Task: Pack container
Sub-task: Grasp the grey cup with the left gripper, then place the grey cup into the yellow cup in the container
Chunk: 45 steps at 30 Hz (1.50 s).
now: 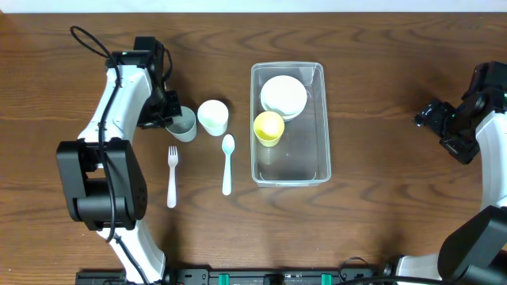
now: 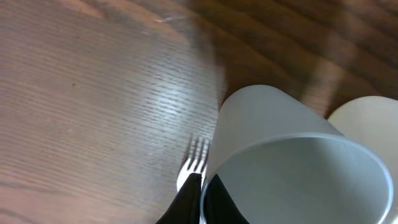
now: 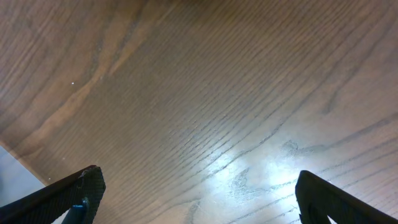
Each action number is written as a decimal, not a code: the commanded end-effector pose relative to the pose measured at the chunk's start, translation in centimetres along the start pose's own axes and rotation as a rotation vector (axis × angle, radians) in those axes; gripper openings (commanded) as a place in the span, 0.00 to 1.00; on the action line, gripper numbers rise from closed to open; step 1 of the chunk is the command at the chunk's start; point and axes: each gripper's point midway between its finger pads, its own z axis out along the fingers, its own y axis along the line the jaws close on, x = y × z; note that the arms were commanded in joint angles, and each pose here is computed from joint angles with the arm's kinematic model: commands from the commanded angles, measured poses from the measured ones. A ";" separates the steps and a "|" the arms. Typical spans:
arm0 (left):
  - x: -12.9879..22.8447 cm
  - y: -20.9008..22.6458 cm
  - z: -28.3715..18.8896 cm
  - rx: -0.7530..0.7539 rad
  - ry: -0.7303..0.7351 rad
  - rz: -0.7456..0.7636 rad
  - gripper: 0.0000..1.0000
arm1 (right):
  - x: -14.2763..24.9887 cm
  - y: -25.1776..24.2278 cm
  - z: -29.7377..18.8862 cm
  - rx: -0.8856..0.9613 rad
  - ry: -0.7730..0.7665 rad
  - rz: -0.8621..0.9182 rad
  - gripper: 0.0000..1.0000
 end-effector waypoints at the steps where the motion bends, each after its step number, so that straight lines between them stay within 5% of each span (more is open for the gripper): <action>1: -0.4 1.0 -1.9 -0.002 -0.033 0.005 0.06 | -0.1 -0.2 0.0 0.001 -0.002 -0.004 0.99; 8: -0.8 1.0 -11.6 -0.005 -0.216 0.032 0.06 | -0.1 -0.2 0.0 0.001 -0.002 -0.004 0.99; 12: 1.2 -2.6 -18.7 0.053 -0.362 0.148 0.06 | -0.1 -0.2 0.0 0.001 -0.002 -0.004 0.99; 17: 4.9 -8.9 -21.8 0.141 -0.446 0.285 0.06 | -0.1 -0.2 0.0 0.001 -0.002 -0.004 0.99; 24: 7.6 -16.3 -18.5 0.167 -0.381 0.416 0.06 | -0.1 -0.2 0.0 0.001 -0.002 -0.004 0.99; 34: 8.0 -20.7 -9.5 0.081 -0.183 0.478 0.06 | -0.1 -0.2 0.0 0.001 -0.002 -0.004 0.99; 42: 8.0 -21.6 -7.9 0.069 -0.164 0.481 0.07 | -0.1 -0.2 0.0 0.001 -0.002 -0.004 0.99; 43: 7.9 -21.7 -8.1 0.075 -0.172 0.481 0.11 | -0.1 -0.2 0.0 0.001 -0.002 -0.004 0.99; 45: 7.6 -21.8 -9.2 0.090 -0.195 0.476 0.39 | -0.1 -0.2 0.0 0.001 -0.002 -0.004 0.99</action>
